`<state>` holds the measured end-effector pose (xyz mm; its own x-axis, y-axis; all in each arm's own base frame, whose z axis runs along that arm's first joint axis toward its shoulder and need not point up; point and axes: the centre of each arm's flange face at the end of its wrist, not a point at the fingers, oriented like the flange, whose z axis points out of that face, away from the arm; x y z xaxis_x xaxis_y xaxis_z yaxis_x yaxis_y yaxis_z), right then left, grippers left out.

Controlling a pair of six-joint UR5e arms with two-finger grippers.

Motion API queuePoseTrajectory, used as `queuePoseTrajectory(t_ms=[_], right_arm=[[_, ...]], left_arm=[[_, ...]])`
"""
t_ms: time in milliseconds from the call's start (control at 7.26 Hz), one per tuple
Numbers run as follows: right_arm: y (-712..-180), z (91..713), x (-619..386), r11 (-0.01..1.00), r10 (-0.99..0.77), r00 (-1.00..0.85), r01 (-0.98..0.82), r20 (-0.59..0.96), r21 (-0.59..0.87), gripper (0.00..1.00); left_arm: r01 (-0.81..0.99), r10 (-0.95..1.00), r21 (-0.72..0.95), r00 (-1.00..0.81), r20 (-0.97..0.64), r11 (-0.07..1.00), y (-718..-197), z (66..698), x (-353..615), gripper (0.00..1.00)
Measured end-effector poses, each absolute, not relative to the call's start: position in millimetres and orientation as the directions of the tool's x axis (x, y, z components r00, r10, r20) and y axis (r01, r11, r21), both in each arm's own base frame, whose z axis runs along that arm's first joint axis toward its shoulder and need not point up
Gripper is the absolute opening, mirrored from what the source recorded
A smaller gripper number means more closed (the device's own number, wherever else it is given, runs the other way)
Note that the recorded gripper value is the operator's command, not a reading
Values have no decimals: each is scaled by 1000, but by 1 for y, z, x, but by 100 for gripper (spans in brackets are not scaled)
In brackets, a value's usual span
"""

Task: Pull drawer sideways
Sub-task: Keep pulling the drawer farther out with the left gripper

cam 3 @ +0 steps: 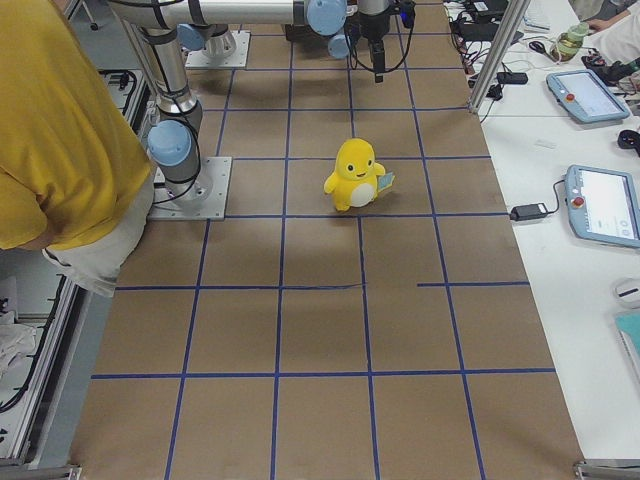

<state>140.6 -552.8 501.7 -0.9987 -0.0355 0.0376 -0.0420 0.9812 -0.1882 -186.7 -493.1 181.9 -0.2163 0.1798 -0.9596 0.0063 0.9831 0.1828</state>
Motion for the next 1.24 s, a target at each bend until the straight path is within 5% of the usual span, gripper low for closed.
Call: queuePoseTrajectory(t_ms=[964,1240], right_arm=[[-553,502,141,981,-36,-999,-42,37,-189,100],[-553,502,141,981,-35,-999,-42,38,-189,100]], left_arm=[[18,180,181,-224,-958,983,-490,182,-198,20],[26,181,180,-222,-958,983,-490,184,-200,94]])
